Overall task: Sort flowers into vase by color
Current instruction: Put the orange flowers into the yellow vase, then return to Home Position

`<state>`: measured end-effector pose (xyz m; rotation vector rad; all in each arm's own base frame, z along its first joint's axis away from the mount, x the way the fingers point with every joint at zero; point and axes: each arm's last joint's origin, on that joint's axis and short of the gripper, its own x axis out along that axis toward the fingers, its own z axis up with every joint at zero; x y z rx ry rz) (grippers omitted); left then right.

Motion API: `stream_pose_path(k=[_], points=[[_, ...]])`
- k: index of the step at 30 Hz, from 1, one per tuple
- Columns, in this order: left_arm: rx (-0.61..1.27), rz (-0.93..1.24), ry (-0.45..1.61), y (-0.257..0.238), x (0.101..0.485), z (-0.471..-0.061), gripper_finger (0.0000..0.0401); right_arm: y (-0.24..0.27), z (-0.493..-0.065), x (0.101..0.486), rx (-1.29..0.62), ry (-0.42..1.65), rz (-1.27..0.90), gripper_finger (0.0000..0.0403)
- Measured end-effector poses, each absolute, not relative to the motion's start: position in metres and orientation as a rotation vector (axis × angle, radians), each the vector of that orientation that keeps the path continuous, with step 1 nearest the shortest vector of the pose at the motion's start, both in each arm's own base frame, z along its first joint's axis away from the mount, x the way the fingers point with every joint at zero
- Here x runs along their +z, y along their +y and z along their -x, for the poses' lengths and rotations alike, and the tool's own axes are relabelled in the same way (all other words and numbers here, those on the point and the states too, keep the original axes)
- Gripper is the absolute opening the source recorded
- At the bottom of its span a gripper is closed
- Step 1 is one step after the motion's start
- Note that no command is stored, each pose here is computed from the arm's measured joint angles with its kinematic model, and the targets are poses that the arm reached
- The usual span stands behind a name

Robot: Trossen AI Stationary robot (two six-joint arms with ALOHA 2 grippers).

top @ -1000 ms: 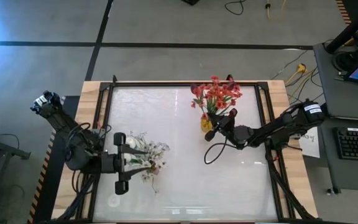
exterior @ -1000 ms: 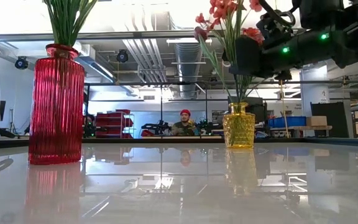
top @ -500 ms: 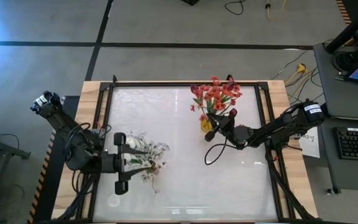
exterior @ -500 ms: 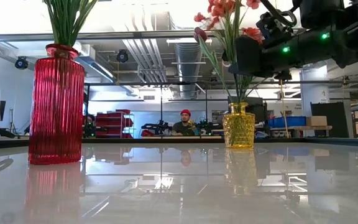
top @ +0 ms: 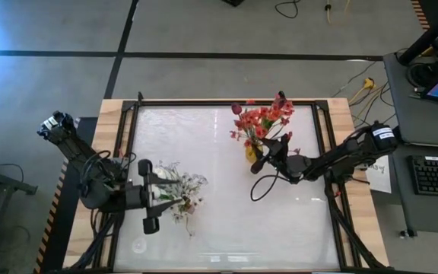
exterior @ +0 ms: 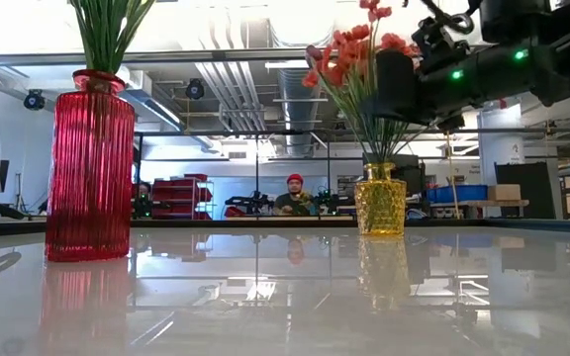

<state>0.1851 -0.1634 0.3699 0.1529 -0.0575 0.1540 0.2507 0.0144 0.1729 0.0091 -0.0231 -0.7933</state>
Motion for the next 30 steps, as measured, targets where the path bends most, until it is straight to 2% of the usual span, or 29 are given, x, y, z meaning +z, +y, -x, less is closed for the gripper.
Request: stream_pose_path(k=[8, 20, 23, 25, 28, 30], points=[[0.161, -0.141, -0.059, -0.16, 0.374, -0.178, 0.02, 0.03, -0.246, 0.183, -0.729, -0.042, 0.004, 0.021], [-0.038, -0.134, -0.05, -0.156, 0.388, -0.124, 0.02, 0.048, -0.231, 0.208, -0.694, -0.091, 0.023, 0.0212], [-0.188, -0.162, -0.012, -0.159, 0.383, -0.112, 0.02, 0.053, -0.228, 0.209, -0.666, -0.068, 0.04, 0.0211], [-0.358, -0.145, 0.03, -0.162, 0.378, -0.103, 0.02, 0.059, -0.225, 0.209, -0.631, -0.04, 0.079, 0.021], [-0.579, -0.024, 0.112, -0.171, 0.373, -0.09, 0.02, 0.072, -0.22, 0.211, -0.555, -0.026, 0.142, 0.021], [-0.611, 0.051, 0.155, -0.176, 0.37, -0.084, 0.0198, 0.079, -0.215, 0.215, -0.519, -0.031, 0.176, 0.021]])
